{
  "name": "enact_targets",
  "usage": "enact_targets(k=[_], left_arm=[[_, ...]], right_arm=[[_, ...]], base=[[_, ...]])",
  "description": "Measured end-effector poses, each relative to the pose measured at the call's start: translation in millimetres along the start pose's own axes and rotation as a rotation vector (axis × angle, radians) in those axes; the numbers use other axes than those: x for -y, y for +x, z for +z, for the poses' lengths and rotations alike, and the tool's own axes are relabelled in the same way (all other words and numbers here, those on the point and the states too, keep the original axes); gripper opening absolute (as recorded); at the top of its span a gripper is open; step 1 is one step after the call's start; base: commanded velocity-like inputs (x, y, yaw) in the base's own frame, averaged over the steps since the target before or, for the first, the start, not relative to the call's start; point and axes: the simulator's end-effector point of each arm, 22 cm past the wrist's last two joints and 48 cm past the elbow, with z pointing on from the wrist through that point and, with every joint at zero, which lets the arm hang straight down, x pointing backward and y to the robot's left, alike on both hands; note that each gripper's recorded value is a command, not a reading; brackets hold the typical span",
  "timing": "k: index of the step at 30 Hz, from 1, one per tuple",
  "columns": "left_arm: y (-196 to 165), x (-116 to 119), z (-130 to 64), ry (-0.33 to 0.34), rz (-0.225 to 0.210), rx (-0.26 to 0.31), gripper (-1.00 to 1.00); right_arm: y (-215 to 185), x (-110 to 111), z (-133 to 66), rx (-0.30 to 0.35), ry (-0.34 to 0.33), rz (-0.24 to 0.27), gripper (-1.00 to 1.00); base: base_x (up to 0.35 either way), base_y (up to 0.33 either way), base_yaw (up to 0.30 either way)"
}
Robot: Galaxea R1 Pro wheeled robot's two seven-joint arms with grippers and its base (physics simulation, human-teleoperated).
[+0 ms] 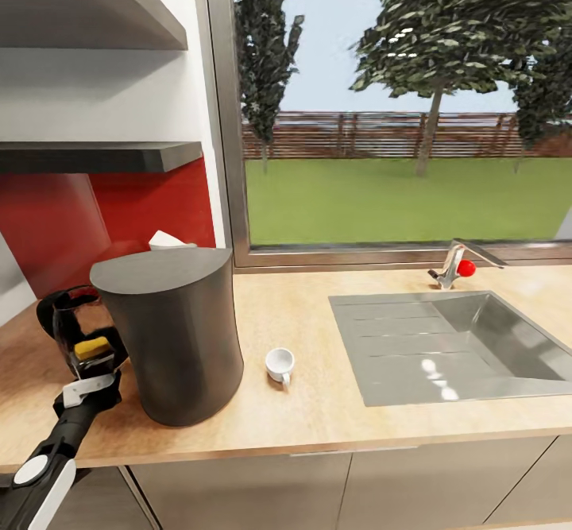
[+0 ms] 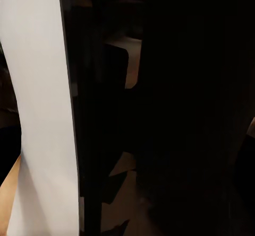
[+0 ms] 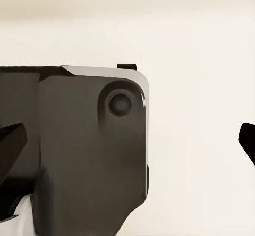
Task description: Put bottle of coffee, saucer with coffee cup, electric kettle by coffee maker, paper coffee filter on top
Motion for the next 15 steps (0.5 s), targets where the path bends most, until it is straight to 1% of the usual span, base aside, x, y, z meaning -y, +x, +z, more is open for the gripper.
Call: enact_targets(k=[1,3,15], left_arm=[[1.4,0.3,-0.2,0.0,-0.001,-0.002,1.0],[10.1,1.0,-1.8,-0.004,-0.007,-0.016,1.0],[6.9,3.0,-2.7,-0.005,-0.014,0.012,1.0]], right_arm=[[0.0,0.0,0.0,0.0,0.0,0.0,1.0],[0.0,-0.1,0.0,0.0,0.0,0.0,1.0],[-0.1,0.0,0.0,0.0,0.0,0.0,1.0]], base=[[0.0,0.0,0.0],[0.0,0.0,0.0],[0.0,0.0,0.0]])
